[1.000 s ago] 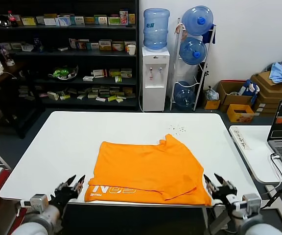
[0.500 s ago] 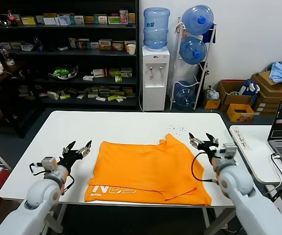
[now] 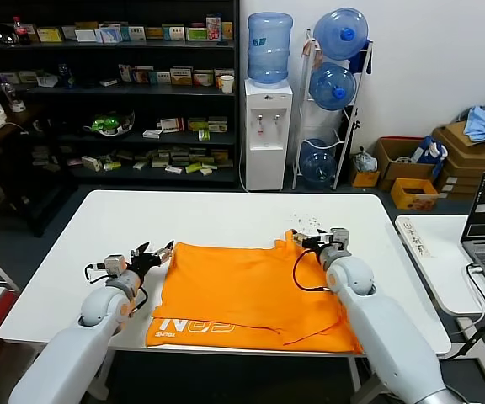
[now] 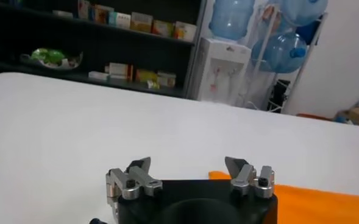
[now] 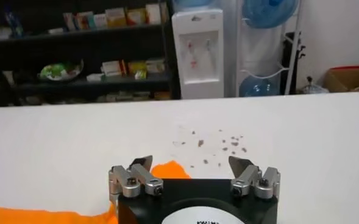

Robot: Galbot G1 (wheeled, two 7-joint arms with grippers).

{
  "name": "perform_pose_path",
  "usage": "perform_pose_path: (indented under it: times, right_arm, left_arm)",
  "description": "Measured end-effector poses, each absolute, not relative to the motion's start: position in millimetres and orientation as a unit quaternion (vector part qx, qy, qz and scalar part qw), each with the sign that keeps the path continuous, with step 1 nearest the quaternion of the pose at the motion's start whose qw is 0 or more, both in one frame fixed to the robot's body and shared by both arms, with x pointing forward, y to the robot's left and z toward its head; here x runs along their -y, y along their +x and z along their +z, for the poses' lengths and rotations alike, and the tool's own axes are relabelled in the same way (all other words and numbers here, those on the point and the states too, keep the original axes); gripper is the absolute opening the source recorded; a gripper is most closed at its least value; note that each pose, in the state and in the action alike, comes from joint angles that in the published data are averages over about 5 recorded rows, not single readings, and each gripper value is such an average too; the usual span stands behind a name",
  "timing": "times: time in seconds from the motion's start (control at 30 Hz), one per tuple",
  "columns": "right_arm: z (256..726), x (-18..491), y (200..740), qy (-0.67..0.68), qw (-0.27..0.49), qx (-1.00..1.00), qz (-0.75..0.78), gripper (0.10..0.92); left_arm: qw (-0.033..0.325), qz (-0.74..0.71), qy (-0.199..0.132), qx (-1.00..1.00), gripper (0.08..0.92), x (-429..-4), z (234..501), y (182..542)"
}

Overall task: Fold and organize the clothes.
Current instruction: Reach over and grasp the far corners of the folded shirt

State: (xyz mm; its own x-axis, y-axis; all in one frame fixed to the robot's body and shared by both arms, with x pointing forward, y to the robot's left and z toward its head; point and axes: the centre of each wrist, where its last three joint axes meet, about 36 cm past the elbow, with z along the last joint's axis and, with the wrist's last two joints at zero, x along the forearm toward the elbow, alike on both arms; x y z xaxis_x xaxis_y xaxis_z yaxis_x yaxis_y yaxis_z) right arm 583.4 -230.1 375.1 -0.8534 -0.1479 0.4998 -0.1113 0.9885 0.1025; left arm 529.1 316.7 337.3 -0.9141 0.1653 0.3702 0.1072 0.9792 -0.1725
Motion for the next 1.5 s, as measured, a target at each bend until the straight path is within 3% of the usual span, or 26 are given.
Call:
perform_pose_path:
  times: [0.57,0.77,1.0,1.5]
  right_arm:
    - [364,229,588,0.059,0.298,0.953,-0.01,0.823]
    - [363,233,586,0.057,0.306,0.95,-0.007,0.787]
    - [361,234,583,0.058,0.31,0.949,-0.007,0.596]
    - [361,231,576,0.066,0.298,0.952,-0.017,0.169]
  left_arm:
    - [0.216,0.065,-0.089,0.97,0.823,-296,332,545]
    - [0.224,0.058,-0.09,0.969,0.822,-292,329,548]
    - [0.231,0.046,-0.087,0.968,0.715,-286,325,552]
    - [0.234,0.034,-0.082,0.968,0.264,-287,320,548]
